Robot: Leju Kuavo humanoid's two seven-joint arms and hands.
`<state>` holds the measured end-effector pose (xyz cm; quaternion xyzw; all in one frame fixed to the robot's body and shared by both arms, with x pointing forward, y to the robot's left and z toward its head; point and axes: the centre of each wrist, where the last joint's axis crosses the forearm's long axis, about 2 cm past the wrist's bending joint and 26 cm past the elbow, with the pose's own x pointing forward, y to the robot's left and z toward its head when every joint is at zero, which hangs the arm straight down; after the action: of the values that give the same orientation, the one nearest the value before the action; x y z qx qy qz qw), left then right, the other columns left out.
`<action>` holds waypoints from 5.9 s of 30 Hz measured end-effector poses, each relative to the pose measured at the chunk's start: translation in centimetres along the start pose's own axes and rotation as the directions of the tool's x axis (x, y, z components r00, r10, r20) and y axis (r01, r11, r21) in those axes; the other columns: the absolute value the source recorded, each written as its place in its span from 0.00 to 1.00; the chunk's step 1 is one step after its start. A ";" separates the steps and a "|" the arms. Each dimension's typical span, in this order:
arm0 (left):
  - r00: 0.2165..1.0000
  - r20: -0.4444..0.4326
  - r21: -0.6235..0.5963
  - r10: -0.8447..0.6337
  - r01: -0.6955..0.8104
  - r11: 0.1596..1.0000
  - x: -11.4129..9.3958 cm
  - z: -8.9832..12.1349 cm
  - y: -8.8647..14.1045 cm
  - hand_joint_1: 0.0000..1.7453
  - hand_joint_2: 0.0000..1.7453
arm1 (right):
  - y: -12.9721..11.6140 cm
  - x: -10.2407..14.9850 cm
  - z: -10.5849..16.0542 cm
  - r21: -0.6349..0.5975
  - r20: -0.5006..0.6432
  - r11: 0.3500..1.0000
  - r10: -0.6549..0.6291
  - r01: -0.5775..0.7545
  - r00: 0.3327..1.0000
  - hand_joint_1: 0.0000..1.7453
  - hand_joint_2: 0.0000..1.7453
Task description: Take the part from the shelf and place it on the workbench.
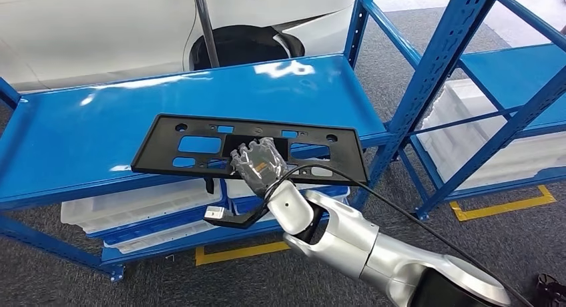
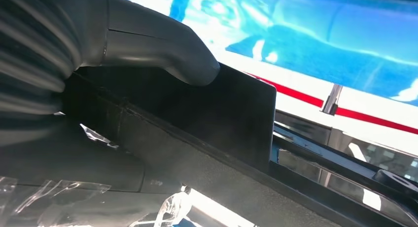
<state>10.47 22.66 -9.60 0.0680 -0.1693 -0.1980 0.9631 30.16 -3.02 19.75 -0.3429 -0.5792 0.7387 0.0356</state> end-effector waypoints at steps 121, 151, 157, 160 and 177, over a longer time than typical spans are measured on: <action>1.000 -0.008 0.015 -0.017 0.017 1.000 -0.6 -0.1 0.7 0.00 1.00 | 0.0 -0.5 0.6 -0.020 -0.033 0.999 -0.049 0.048 0.998 1.00 1.00; 1.000 -0.016 0.010 -0.018 0.018 1.000 -0.5 0.0 0.3 0.00 1.00 | -0.3 -0.5 0.4 -0.018 -0.024 0.999 -0.049 0.049 0.998 1.00 1.00; 1.000 -0.021 0.009 -0.020 0.020 1.000 -0.7 0.0 0.1 0.00 1.00 | 0.1 -0.5 0.6 -0.009 -0.024 0.999 -0.051 0.051 0.998 1.00 1.00; 0.999 -0.018 0.010 -0.028 0.028 1.000 -0.6 0.0 0.0 0.00 1.00 | 0.1 -0.5 0.6 -0.009 -0.023 0.999 -0.051 0.051 0.998 1.00 1.00; 0.999 -0.013 0.006 -0.039 0.039 0.999 -0.5 0.0 0.2 0.00 1.00 | -0.2 -0.5 0.6 -0.015 -0.026 0.999 -0.044 0.043 0.999 1.00 1.00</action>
<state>10.09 23.04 -9.74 0.0756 -0.1625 -0.2157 0.9599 30.18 -3.68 20.18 -0.3400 -0.5913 0.7290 0.0568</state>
